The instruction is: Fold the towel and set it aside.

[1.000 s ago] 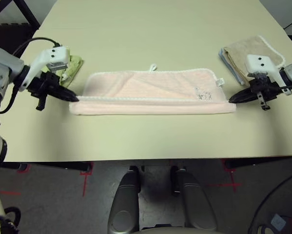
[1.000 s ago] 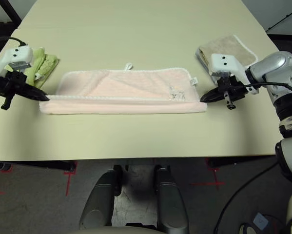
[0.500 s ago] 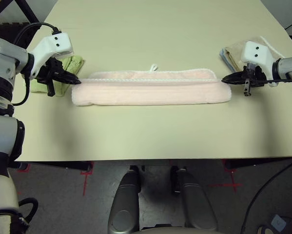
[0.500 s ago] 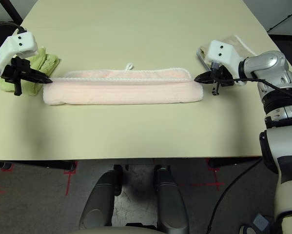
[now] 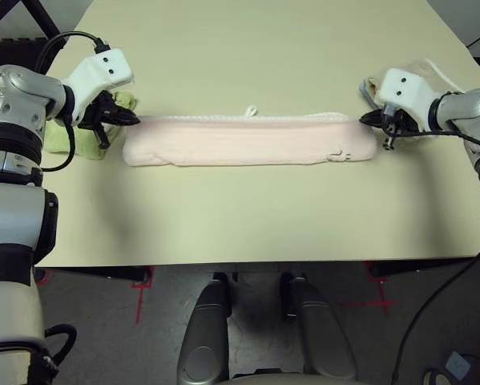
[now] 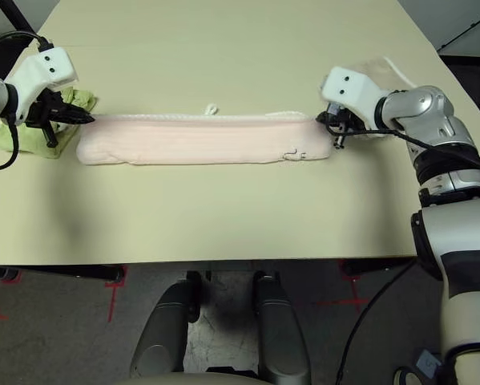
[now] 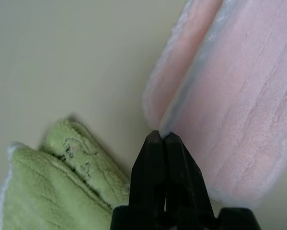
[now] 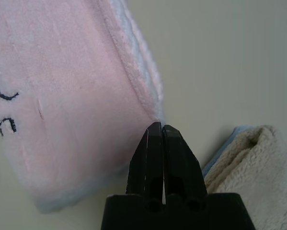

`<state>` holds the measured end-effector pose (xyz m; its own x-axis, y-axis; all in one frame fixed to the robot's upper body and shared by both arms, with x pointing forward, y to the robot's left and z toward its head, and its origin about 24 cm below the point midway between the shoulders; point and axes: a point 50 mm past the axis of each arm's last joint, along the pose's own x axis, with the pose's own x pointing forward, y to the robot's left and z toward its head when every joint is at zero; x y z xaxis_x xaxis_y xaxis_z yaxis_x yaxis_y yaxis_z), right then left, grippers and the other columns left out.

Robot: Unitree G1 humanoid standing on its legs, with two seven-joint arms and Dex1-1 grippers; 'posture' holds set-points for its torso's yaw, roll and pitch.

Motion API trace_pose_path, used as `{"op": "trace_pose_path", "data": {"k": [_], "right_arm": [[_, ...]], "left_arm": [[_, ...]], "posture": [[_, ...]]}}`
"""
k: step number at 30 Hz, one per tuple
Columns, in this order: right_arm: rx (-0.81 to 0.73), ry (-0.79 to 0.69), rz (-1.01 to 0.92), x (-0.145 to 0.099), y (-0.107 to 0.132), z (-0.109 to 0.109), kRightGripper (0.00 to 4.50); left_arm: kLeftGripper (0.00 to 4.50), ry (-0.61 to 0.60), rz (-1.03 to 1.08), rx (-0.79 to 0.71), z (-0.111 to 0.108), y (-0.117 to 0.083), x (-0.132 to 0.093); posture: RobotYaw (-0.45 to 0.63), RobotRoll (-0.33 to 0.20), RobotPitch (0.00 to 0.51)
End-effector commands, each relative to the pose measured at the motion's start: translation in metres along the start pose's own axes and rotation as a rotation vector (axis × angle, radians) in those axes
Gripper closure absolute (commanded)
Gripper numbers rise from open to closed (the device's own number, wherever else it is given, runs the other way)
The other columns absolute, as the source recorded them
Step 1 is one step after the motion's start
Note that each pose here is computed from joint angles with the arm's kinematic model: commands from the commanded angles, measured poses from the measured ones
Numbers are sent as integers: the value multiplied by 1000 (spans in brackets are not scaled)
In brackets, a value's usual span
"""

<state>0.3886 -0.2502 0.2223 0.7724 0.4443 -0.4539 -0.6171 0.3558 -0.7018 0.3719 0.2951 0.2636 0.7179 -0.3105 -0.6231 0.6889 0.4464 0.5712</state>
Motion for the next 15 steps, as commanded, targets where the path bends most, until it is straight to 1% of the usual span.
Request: {"op": "trace_pose_path", "data": {"k": [1, 8, 15], "right_arm": [[38, 84, -44, -7, -2, -18, 4500], [35, 107, -26, -5, 3, -22, 4500], [30, 99, -39, -4, 4, -23, 4500]], "left_arm": [[4486, 92, 30, -42, -21, -1, -5], [4486, 86, 38, -23, -20, -3, 4], [4486, 85, 61, -8, -19, -3, 6]], "posture": [[21, 0, 254], [24, 0, 255], [18, 0, 254]]}}
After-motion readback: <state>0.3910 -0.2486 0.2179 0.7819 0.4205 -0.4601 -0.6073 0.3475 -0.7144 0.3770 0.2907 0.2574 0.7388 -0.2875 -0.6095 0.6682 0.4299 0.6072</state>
